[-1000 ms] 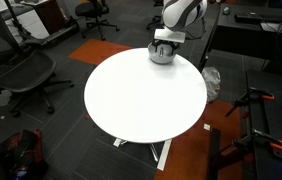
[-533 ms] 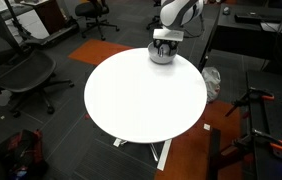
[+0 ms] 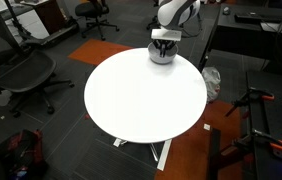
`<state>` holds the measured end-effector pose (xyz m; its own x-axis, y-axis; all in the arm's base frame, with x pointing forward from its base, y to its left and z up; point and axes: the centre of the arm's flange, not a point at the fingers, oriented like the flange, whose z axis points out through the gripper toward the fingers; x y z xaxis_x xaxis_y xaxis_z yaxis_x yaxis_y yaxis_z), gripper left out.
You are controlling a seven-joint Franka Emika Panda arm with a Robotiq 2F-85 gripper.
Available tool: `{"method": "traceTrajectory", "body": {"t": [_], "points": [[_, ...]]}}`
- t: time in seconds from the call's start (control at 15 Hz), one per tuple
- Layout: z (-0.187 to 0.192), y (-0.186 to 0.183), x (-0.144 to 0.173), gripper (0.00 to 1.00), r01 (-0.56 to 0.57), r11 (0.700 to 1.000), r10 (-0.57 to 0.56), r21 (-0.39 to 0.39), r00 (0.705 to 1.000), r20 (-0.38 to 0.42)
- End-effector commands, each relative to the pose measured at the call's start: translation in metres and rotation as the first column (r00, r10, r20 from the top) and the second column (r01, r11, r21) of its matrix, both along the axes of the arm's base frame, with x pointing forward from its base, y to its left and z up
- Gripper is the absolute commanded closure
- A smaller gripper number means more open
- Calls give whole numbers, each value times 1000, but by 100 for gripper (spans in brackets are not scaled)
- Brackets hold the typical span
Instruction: Remove the marker from the bowl and place it on the table
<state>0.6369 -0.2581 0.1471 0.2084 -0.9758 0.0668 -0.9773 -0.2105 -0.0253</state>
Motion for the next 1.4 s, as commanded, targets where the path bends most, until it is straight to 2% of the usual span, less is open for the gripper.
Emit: {"method": "traceTrajectory", "body": {"t": [0.0, 0.33, 0.6, 0.8, 0.93, 1.13, 1.33], "points": [[2, -3, 7, 95, 8, 1000, -8, 19, 1000, -16], [48, 9, -8, 95, 5, 1000, -5, -6, 1000, 28], [105, 24, -19, 95, -17, 1000, 18, -8, 996, 84], [150, 46, -34, 95, -86, 996, 87, -12, 988, 125], [175, 67, -45, 95, -172, 985, 174, -28, 973, 149], [205, 109, -66, 95, -337, 940, 342, -59, 928, 151], [219, 149, -92, 95, -496, 864, 503, -86, 853, 139]]}}
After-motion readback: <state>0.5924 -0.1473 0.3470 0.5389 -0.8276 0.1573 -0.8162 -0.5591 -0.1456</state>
